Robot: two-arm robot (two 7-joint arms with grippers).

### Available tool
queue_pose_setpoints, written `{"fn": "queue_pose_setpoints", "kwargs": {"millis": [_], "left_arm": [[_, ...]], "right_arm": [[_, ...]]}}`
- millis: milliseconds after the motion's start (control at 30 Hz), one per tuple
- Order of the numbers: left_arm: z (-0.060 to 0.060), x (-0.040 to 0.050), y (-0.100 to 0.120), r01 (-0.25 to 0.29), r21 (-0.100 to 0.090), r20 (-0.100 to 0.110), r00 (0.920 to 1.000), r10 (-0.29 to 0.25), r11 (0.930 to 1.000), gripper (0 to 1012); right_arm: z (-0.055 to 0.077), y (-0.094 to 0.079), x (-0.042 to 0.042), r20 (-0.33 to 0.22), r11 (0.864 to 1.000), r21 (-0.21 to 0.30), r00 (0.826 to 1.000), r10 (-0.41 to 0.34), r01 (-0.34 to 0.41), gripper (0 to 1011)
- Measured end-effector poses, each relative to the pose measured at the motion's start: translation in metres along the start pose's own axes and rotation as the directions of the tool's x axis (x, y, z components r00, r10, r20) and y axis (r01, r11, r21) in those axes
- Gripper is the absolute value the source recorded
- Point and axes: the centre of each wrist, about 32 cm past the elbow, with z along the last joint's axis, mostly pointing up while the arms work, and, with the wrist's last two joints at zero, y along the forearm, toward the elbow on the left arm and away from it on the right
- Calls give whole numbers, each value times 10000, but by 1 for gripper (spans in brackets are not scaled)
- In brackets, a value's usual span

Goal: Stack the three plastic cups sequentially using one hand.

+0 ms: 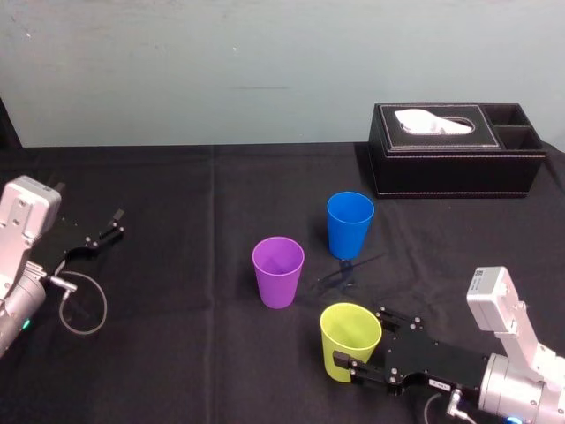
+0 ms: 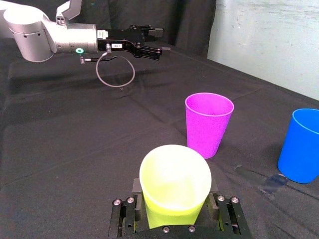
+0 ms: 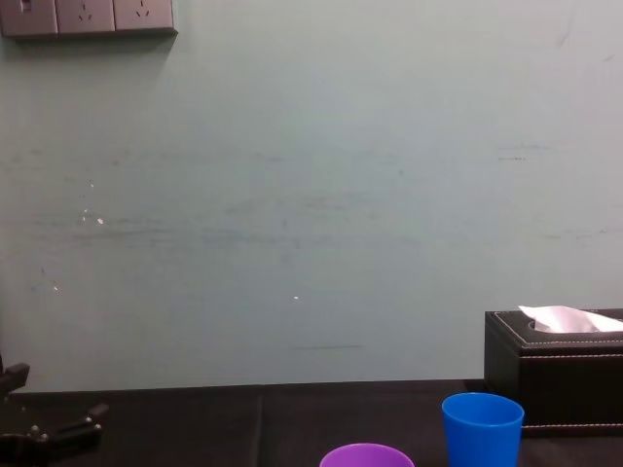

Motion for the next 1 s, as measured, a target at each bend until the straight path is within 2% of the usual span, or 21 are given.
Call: {"fn": "queue_pose_setpoints", "kwargs": {"millis": [233, 433, 733, 1000], "left_arm": [[0, 0, 0, 0, 0, 0, 10000, 0, 10000, 1010], [0, 0, 0, 0, 0, 1, 10000, 0, 10000, 1010], [0, 0, 0, 0, 0, 0, 10000, 0, 10000, 1010], [0, 0, 0, 0, -1, 0, 10000, 0, 10000, 1010]], "right_arm": [[63, -34, -16, 29, 9995, -16, 9995, -330, 330, 739], [223, -108, -6, 113, 9978, -106, 9978, -651, 652, 739], [523, -146, 84, 374, 9948, 195, 9943, -1002, 995, 739], [781, -10, 183, 738, 9919, 594, 9905, -1163, 1121, 738]]}}
